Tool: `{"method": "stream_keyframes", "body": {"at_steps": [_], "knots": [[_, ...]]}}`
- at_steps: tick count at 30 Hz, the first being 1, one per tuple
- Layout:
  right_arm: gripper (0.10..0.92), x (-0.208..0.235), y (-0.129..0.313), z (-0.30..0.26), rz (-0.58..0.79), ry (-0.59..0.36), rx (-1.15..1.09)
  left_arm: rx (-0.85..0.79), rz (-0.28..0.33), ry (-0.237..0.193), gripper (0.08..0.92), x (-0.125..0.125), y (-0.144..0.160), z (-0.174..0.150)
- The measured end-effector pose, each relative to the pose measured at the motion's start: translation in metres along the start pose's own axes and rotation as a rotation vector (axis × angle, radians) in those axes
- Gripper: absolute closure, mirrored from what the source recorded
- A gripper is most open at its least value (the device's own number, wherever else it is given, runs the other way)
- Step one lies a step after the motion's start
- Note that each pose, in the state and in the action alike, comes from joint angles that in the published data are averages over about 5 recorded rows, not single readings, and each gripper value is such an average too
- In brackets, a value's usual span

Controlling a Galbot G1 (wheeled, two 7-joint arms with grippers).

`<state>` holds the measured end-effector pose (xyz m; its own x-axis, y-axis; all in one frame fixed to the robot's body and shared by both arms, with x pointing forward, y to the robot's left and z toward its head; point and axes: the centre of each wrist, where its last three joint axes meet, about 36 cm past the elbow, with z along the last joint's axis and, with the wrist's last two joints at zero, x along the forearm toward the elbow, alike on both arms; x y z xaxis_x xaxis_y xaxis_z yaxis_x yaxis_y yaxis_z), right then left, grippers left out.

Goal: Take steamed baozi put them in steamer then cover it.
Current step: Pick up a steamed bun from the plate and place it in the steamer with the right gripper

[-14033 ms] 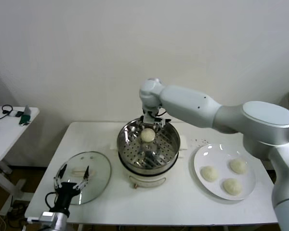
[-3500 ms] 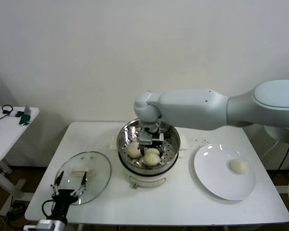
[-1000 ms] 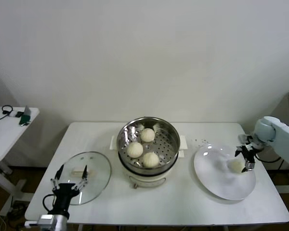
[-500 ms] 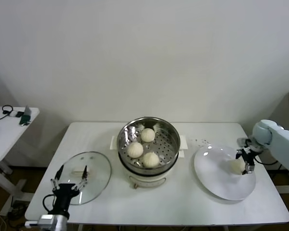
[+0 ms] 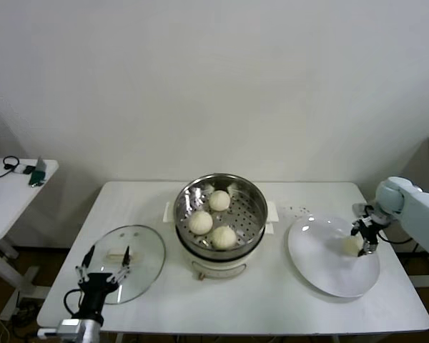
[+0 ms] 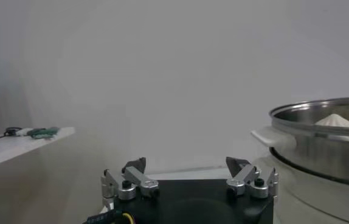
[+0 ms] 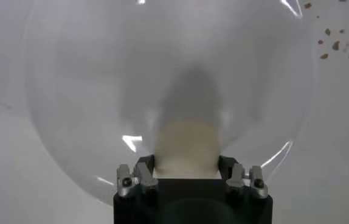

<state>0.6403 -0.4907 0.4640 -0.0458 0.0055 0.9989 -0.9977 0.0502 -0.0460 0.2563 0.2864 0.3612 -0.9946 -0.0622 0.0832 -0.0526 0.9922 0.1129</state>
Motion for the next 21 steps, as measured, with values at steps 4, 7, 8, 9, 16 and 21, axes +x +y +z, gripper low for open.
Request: {"method": "stream_keyframes", "body": {"at_steps": [4,7,8,9,16,21], "knots": [[0.337,0.018,-0.010,-0.009,0.023,-0.033,-0.017,0.003,0.005,0.000,0.177,0.000,-0.001,0.000],[0.335,0.039,-0.022,-0.021,0.046,-0.064,-0.027,0.005,0.010,-0.003,0.177,0.000,-0.003,-0.001],[0.335,0.047,-0.027,-0.027,0.055,-0.076,-0.030,0.006,0.012,-0.004,0.177,0.000,-0.003,-0.001],[0.335,0.056,-0.031,-0.032,0.063,-0.087,-0.032,0.007,0.013,-0.005,0.177,0.000,-0.004,-0.001],[0.335,0.133,-0.065,-0.089,0.139,-0.177,-0.027,0.013,0.025,-0.017,0.177,-0.002,-0.006,-0.004],[0.335,0.186,-0.078,-0.141,0.176,-0.243,-0.010,0.020,0.039,-0.027,0.177,-0.004,-0.009,-0.008]]}}
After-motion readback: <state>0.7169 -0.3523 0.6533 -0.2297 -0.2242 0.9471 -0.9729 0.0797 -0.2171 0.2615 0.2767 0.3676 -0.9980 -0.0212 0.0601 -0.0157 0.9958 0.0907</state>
